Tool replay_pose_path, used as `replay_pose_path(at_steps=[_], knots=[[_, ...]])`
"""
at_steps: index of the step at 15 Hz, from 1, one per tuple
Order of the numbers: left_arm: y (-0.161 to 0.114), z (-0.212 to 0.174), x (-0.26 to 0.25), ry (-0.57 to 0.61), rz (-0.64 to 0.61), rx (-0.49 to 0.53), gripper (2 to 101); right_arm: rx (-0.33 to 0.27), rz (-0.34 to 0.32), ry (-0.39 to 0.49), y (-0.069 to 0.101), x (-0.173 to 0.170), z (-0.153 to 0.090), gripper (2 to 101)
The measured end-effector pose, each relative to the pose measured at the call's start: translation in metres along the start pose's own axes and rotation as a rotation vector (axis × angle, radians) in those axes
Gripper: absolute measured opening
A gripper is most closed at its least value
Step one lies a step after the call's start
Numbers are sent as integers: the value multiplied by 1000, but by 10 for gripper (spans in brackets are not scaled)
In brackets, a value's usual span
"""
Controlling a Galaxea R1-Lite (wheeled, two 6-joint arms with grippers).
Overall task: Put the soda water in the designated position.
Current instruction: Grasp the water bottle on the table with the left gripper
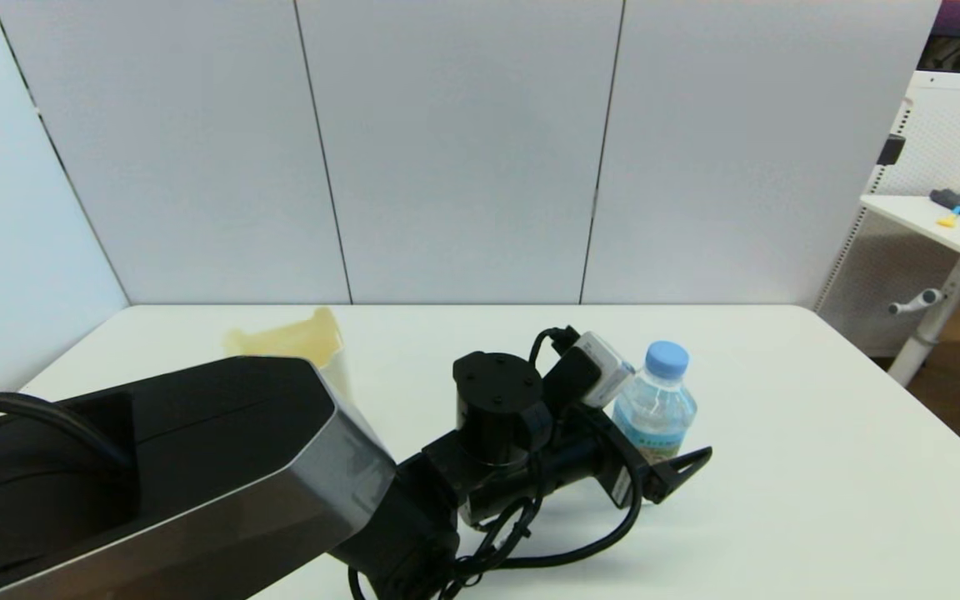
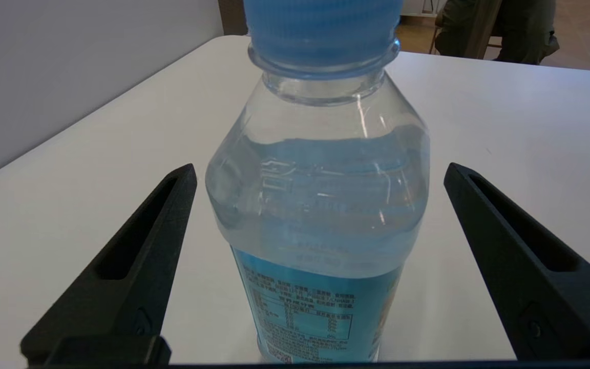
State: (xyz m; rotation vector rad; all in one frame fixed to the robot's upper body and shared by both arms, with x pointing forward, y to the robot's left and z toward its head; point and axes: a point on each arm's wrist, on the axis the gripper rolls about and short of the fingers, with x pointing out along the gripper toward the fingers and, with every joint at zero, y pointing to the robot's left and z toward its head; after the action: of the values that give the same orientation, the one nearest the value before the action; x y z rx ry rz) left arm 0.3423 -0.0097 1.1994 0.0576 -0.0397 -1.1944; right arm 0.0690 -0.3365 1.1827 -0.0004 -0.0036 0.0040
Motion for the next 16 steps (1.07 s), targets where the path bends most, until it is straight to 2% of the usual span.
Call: replay_pose_path(at_steps=[16], knots=[[3,-4,13,-71,5,19,978,0,0,0,0,0,0,980]])
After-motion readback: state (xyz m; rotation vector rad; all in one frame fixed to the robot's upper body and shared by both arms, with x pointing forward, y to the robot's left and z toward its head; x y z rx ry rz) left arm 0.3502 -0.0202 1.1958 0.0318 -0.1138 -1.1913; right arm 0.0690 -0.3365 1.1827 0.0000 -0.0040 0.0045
